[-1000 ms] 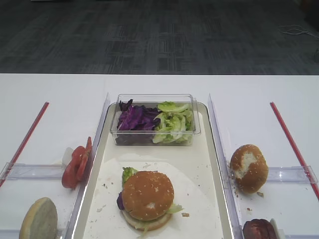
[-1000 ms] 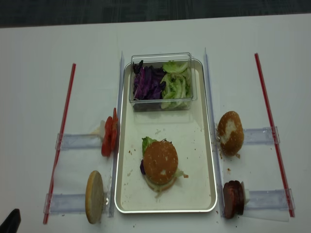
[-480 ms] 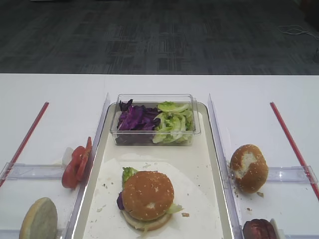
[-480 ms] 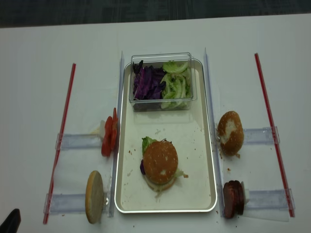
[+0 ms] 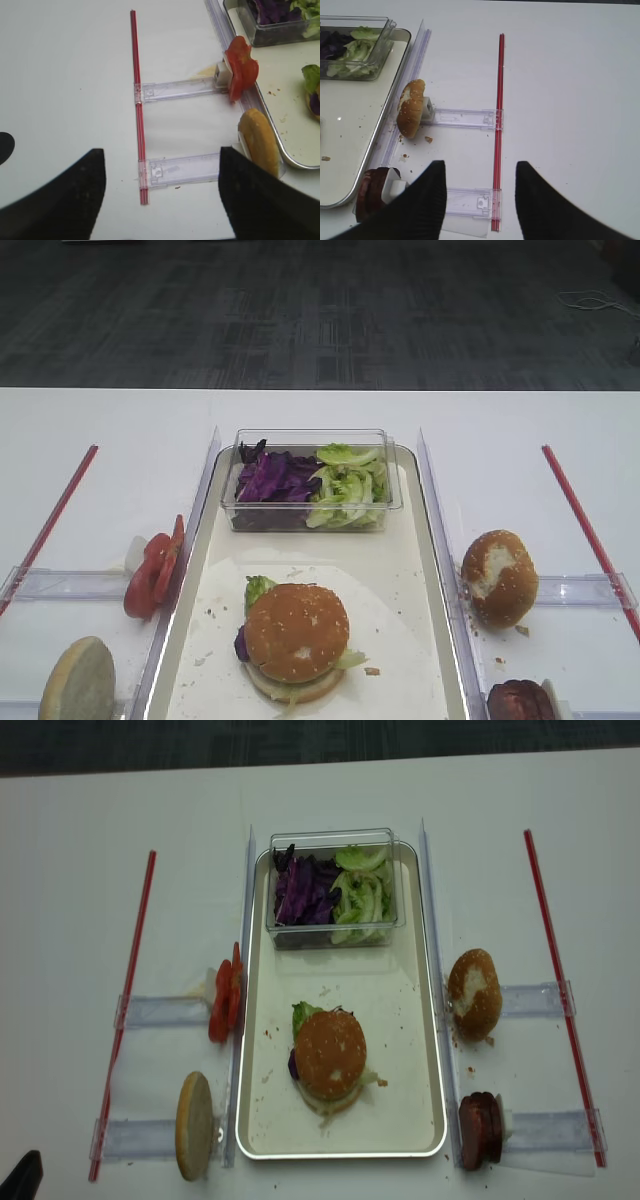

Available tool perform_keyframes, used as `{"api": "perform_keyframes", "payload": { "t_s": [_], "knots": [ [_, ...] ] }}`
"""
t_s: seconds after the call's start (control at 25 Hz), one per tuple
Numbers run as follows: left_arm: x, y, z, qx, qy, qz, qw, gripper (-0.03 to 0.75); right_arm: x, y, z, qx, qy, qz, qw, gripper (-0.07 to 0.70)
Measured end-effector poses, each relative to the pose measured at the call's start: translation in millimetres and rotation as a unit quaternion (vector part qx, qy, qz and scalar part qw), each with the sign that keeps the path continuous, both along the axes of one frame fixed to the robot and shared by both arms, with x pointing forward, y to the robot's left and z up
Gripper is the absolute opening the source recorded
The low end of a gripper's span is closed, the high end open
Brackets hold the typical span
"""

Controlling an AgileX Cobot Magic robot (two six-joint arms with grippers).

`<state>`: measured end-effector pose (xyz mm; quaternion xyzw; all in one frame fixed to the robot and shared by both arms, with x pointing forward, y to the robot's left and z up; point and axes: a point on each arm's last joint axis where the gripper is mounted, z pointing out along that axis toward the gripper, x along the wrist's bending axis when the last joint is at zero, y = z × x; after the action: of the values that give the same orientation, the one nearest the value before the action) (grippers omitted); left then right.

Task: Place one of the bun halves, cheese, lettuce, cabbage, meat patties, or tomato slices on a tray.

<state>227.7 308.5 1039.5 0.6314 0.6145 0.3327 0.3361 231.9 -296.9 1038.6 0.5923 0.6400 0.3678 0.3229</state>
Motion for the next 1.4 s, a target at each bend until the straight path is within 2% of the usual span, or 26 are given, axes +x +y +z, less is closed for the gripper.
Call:
{"api": "perform_keyframes", "payload": {
  "t_s": [1.4],
  "knots": [
    [0.0, 0.0, 0.0, 0.000, 0.000, 0.000, 1.0000, 0.481, 0.0, -0.4, 0.0, -0.002, 0.000, -0.001, 1.0000, 0.342]
  ]
}}
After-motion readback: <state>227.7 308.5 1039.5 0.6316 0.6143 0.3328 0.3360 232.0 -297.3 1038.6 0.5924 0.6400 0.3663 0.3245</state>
